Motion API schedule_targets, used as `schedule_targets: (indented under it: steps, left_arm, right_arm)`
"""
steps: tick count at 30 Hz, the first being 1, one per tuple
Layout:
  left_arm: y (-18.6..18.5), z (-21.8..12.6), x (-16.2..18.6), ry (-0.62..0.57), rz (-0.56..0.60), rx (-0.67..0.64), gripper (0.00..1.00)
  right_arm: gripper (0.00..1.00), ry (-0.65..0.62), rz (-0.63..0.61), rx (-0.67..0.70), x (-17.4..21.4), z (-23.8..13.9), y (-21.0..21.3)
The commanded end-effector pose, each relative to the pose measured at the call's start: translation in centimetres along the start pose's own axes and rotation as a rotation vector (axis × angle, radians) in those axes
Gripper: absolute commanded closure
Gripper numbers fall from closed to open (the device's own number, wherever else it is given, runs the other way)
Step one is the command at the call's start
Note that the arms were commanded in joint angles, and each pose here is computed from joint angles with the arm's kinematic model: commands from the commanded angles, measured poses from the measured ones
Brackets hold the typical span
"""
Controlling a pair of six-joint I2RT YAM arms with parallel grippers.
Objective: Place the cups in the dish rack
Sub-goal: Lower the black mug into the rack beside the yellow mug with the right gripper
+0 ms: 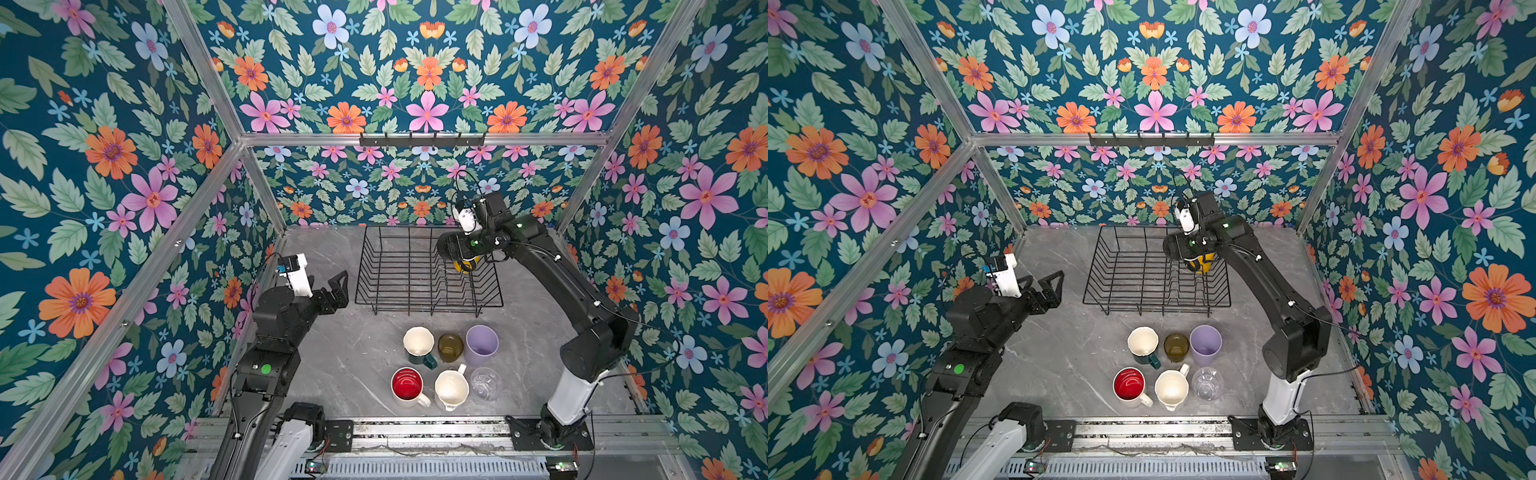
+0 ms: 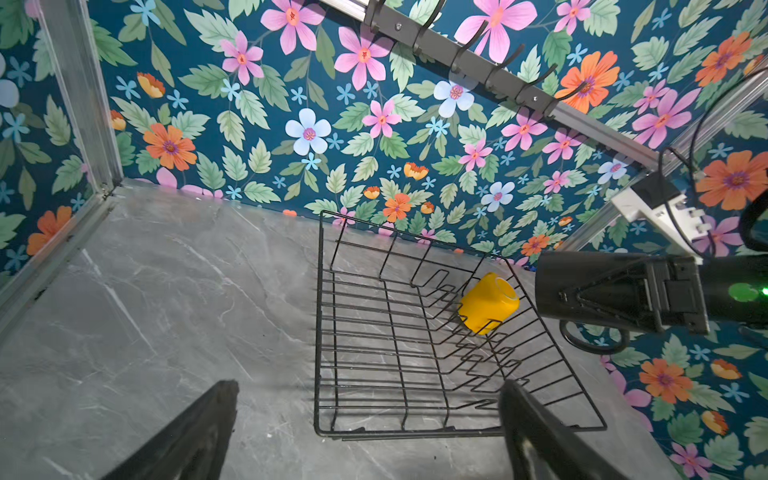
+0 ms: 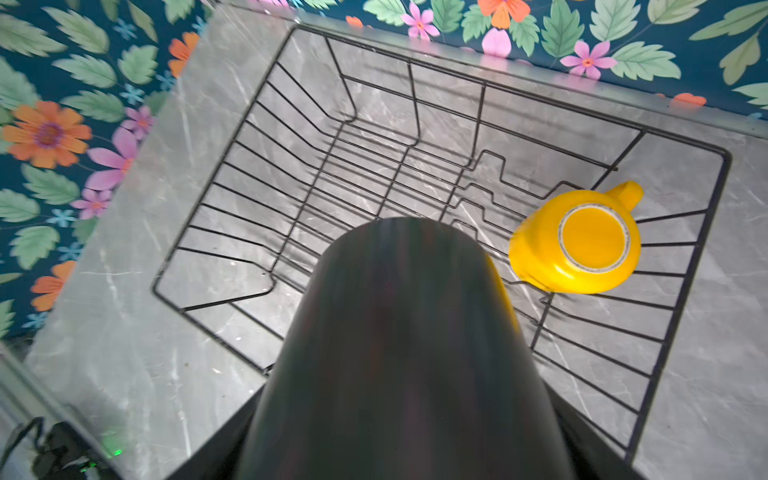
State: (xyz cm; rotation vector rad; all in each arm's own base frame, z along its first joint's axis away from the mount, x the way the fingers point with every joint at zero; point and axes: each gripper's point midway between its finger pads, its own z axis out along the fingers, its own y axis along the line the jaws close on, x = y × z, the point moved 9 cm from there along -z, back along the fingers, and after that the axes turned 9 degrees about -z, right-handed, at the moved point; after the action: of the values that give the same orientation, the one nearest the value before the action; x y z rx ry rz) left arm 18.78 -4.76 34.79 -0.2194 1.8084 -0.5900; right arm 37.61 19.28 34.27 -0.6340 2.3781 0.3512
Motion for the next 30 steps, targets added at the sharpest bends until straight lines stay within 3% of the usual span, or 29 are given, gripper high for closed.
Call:
schedule_targets:
  steps: [1,16,30]
  left_arm:
    - [0.5,-0.1,0.2,-0.012,0.043,-0.042,0.01]
    - [1.3,-1.2,1.0,-0.056,0.037,-0.066,0.00]
    - [1.3,-1.8,1.0,-0.060,0.047,-0.077,0.00]
  right_arm:
    - [1.00,0.031,-0.029,0.041,-0.6,0.7,-0.4]
    - [1.00,0.175,-0.084,0.097,-2.0,7.2,-1.9]
    - [1.00,0.271,-0.098,0.098,-1.0,11.2,-3.2]
